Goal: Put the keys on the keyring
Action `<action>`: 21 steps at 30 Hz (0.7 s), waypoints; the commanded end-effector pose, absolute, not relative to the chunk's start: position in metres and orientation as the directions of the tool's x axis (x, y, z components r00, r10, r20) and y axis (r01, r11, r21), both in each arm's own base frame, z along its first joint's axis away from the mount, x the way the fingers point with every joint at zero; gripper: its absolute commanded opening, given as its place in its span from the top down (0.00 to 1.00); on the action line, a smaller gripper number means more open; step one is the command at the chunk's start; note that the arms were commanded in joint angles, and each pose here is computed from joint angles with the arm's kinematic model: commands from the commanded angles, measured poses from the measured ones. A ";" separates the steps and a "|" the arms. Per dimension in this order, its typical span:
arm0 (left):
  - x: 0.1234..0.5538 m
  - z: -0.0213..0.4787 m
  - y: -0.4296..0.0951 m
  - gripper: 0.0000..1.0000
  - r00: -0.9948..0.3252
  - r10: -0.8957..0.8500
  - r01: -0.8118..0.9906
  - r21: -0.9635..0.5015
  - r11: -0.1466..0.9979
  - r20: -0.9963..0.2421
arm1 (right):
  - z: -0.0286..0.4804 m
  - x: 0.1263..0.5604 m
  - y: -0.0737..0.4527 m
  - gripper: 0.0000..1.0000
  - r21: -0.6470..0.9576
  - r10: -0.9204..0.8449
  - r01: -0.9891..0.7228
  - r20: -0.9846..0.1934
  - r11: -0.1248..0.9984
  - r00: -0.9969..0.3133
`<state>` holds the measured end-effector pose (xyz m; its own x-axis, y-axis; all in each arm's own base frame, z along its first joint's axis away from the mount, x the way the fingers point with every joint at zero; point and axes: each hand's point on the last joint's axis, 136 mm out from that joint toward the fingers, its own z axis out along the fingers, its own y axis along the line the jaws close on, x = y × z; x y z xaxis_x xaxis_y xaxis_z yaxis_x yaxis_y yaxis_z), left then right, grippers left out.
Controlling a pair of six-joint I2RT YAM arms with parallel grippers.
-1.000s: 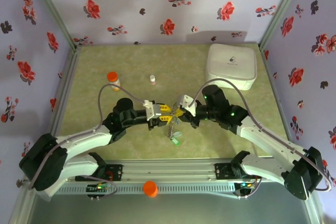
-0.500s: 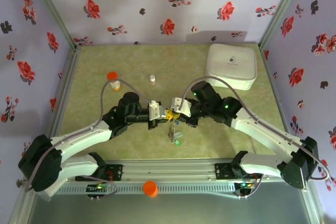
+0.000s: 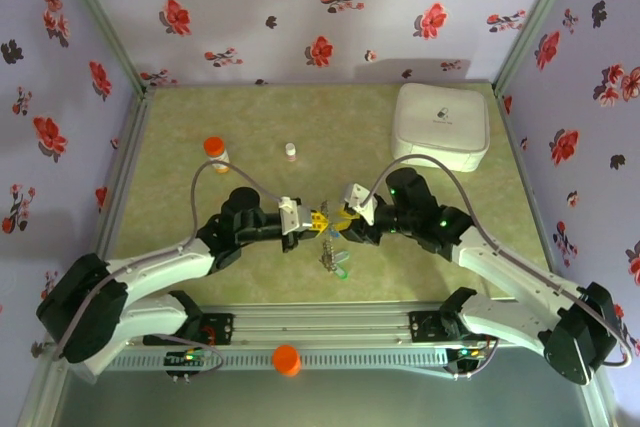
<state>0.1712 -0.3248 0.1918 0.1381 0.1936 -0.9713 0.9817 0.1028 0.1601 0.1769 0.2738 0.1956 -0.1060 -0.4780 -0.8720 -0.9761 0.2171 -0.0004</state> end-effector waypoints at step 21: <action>0.180 0.227 -0.327 1.00 0.140 0.031 0.973 0.143 0.182 -0.990 | 0.188 0.172 0.270 0.62 0.043 -0.461 -0.967 -0.873 0.251 -0.158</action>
<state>0.1810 -0.3273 0.2122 0.1092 0.0830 -0.9906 0.9777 0.1711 0.1221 0.1783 0.2686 0.1966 -0.1333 -0.4455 -0.8853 -0.9620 0.2730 0.0075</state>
